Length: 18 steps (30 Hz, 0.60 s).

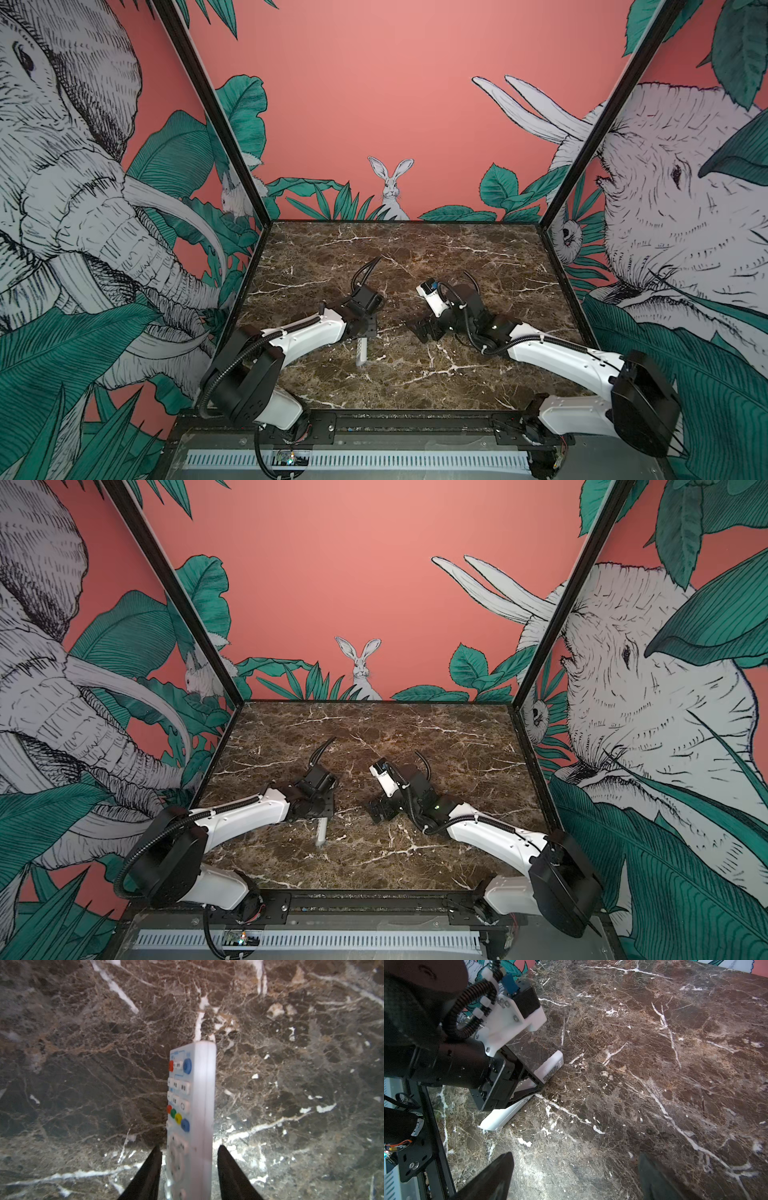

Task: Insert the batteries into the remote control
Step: 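Open the left gripper, releasing the remote flat on the table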

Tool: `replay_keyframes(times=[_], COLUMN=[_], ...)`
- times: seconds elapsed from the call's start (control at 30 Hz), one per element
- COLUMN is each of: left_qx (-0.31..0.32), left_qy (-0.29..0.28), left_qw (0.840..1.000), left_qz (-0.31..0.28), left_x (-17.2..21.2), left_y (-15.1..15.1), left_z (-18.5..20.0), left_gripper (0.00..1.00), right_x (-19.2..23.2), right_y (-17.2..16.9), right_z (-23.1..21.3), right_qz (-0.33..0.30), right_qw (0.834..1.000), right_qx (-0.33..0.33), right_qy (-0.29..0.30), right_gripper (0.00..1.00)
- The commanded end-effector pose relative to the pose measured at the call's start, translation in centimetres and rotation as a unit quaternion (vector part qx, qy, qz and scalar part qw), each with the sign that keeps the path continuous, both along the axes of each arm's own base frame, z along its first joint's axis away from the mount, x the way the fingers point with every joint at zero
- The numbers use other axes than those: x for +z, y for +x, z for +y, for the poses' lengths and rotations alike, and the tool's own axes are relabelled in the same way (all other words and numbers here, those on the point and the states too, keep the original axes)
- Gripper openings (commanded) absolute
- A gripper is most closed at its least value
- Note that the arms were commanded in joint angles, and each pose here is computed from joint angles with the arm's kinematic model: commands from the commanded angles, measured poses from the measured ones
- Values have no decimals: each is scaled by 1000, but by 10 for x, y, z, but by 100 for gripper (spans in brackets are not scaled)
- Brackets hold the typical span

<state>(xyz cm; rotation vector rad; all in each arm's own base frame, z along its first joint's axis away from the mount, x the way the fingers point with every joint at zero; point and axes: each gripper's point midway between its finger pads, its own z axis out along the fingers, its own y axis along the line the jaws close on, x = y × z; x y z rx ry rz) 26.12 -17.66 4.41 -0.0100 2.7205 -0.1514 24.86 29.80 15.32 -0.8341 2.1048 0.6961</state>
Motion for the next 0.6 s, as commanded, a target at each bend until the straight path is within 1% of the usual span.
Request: replay_keyframes(times=[0.0,0.57], left_qx=[7,5], left_qy=[10,8], left_qw=[1000,1000], left_qz=[-1,-1], left_x=[-2,-2], left_y=[2,3], left_z=[2,0], left_gripper=[6,8], right_x=[0,-2], right_y=[3,3], right_z=[0,0], right_qz=[-2,1], right_qw=[1000,1000], right_qx=[-4,-5], right_qy=[10,11], right_gripper=[96,96])
